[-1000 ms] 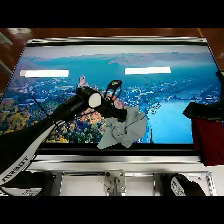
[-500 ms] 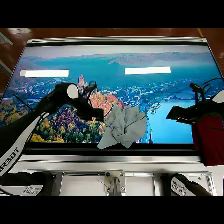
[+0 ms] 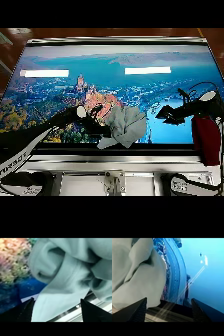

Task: Fold the shirts.

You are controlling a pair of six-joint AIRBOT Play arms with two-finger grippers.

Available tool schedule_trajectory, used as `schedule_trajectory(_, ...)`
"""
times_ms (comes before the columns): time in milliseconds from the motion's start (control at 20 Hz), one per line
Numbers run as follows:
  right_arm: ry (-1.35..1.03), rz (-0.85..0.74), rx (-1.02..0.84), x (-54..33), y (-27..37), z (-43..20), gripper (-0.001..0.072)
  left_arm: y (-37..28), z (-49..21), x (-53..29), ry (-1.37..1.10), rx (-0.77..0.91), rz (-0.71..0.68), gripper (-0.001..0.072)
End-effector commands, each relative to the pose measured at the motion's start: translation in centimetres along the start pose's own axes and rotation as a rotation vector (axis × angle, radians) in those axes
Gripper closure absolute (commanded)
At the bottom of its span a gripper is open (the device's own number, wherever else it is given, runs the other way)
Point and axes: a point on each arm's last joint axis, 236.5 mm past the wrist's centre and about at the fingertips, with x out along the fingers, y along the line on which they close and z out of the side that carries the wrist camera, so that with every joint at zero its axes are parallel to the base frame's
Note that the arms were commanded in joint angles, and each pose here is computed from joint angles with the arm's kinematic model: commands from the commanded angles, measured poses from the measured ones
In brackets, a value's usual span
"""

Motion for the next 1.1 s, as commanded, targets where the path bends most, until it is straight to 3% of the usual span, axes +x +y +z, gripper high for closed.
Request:
schedule_trajectory(0, 0.013, 0.073, 0.026, 1.1, 0.9, 0.4, 0.0057, -0.5, -0.7, 2.1, 0.009, 0.005, -0.006, -0.0007)
schedule_trajectory(50, 0.014, 0.082, 0.03, 1.2, 1.0, 0.4, 0.0057, -0.6, -0.5, 2.3, 0.001, -0.009, -0.01, -0.0001)
schedule_trajectory(150, 0.016, 0.088, 0.036, 1.4, 1.0, 0.5, 0.0057, -0.7, 0.1, 2.6, -0.018, -0.044, -0.018, 0.0255)
schedule_trajectory(250, 0.008, 0.087, 0.038, 1.4, 1.0, 0.7, 0.0057, -0.2, 0.3, 2.6, -0.021, -0.055, -0.013, 0.0359)
schedule_trajectory(350, -0.003, 0.098, 0.042, 1.4, 1.2, 1.0, 0.0056, 0.4, 0.3, 2.3, -0.014, -0.049, -0.003, 0.0595)
schedule_trajectory(400, -0.01, 0.101, 0.044, 1.4, 1.3, 1.1, 0.0057, 0.3, 0.4, 2.1, -0.016, -0.035, -0.007, 0.0666)
schedule_trajectory(900, 0.133, 0.052, -0.062, 9.5, 4.5, -0.7, 0.0061, -0.8, 0.7, 0.6, -0.052, 0.003, -0.022, 0.0667)
schedule_trajectory(950, 0.122, 0.043, -0.073, 9.9, 4.7, -0.5, 0.0177, -0.8, 0.7, 0.5, -0.053, 0.005, -0.023, 0.0667)
schedule_trajectory(1050, 0.087, 0.045, -0.073, 10.0, 5.0, 0.3, 0.0573, 0.0, 0.9, 0.0, -0.068, 0.033, 0.023, 0.067)
